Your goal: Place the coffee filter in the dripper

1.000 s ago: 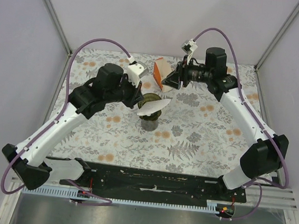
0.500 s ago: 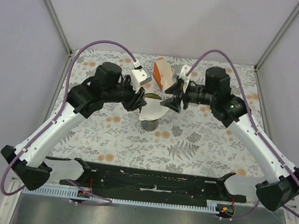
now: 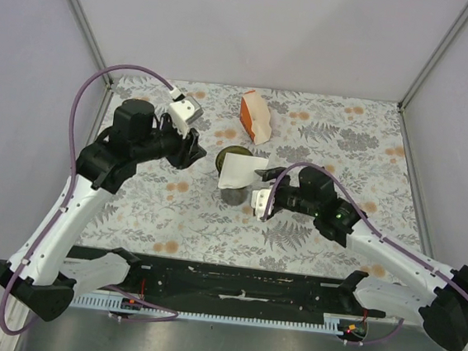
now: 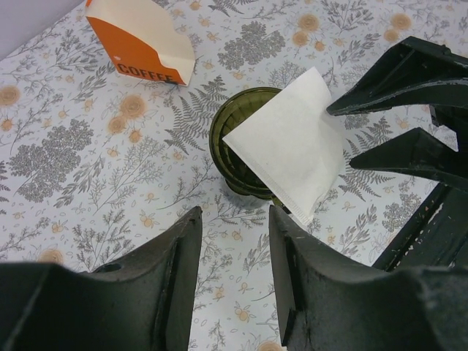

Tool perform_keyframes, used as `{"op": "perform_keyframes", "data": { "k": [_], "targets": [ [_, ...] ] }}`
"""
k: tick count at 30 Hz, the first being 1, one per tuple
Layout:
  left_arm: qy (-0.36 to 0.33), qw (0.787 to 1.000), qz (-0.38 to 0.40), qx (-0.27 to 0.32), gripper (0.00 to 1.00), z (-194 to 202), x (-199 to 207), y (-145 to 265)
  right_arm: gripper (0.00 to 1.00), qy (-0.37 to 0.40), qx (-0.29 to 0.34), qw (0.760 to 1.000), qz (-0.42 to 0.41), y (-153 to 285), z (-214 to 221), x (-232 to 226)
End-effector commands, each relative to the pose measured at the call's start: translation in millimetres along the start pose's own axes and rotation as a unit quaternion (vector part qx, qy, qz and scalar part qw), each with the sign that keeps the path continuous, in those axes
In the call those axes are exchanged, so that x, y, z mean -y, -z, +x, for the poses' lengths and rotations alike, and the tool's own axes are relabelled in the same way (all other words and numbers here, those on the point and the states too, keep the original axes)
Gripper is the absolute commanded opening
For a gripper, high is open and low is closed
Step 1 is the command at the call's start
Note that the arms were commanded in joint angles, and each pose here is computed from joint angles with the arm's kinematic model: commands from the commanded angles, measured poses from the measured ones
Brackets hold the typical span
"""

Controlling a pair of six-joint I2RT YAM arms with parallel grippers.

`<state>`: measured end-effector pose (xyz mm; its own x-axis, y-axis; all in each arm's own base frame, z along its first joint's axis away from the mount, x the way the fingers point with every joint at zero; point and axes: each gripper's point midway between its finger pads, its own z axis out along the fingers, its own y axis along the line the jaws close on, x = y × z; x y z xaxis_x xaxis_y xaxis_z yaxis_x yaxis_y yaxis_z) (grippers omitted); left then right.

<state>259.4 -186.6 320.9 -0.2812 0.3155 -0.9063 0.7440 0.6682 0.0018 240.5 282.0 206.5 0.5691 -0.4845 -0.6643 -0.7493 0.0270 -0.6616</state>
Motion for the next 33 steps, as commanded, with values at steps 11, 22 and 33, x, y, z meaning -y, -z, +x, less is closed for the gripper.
{"op": "perform_keyframes", "data": {
  "k": [11,22,33],
  "targets": [
    [0.015,0.999,0.002,0.047,0.48,-15,2,10,0.45,0.163,-0.008,0.983,0.087,-19,-23,48],
    [0.017,0.998,0.024,0.055,0.47,-19,8,9,0.19,0.111,0.009,0.991,0.073,-8,-41,48],
    [-0.011,0.995,0.073,0.068,0.44,-27,28,21,0.0,0.037,0.035,0.993,0.107,1,-72,80]
  ]
}}
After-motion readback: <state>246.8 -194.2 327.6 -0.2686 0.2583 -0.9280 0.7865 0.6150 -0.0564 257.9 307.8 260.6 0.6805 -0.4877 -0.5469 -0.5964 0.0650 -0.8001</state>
